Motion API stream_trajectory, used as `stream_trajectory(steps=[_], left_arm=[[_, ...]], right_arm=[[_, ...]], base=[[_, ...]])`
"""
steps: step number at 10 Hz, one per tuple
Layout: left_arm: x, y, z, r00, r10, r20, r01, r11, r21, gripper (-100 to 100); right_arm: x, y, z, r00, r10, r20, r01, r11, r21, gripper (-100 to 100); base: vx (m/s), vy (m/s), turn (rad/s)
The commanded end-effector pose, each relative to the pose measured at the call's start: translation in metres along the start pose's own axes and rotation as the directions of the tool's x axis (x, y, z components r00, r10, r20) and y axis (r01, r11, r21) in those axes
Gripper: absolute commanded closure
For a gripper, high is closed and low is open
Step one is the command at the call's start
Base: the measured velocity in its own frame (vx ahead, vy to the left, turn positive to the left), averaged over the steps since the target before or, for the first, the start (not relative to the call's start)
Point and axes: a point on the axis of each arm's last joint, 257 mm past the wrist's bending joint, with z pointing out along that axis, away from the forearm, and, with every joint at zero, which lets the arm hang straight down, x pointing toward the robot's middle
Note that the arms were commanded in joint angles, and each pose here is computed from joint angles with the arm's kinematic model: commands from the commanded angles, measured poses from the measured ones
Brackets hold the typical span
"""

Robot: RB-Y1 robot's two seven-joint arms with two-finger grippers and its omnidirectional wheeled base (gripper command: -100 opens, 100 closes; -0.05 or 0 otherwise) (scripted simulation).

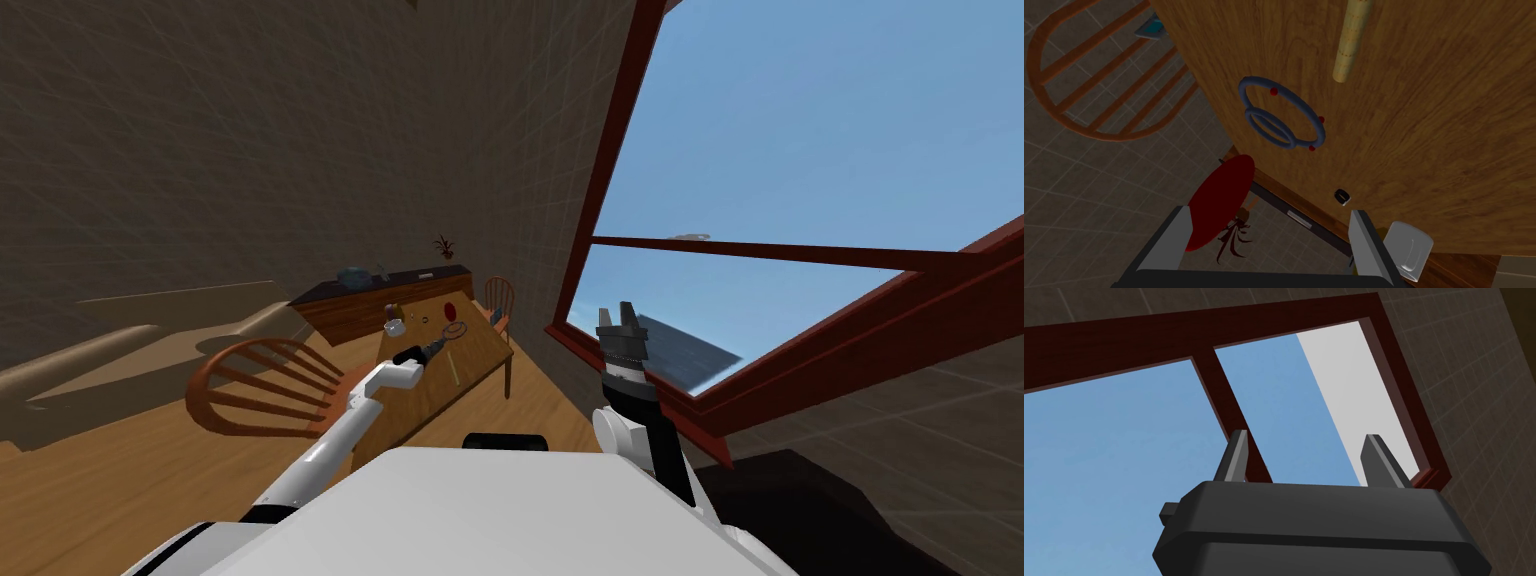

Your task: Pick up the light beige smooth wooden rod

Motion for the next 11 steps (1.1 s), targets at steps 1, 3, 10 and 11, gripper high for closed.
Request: stream_trajectory(steps=[1, 3, 10, 11], left_arm=[[0.007, 0.021, 0.005, 0.999, 0.002, -0.046, -0.004, 0.998, -0.062, -100], [0.014, 0.038, 0.01, 0.996, -0.002, -0.086, -0.008, 0.994, -0.112, -100], [0.046, 0.11, 0.014, 0.968, -0.059, -0.242, -0.018, 0.954, -0.301, -100], [0.051, 0.123, 0.012, 0.965, -0.071, -0.252, -0.016, 0.945, -0.327, -100]], right_arm=[[0.0, 0.0, 0.0, 1.0, 0.0, 0.0, 0.0, 1.0, 0.0, 0], [0.0, 0.0, 0.0, 1.0, 0.0, 0.0, 0.0, 1.0, 0.0, 0], [0.0, 0.0, 0.0, 1.0, 0.0, 0.0, 0.0, 1.0, 0.0, 0], [0.0, 0.0, 0.0, 1.0, 0.0, 0.0, 0.0, 1.0, 0.0, 0]], base=[[-0.004, 0.018, -0.177], [-0.002, 0.017, -0.136], [0.005, 0.013, -0.157], [0.012, 0.017, -0.095]])
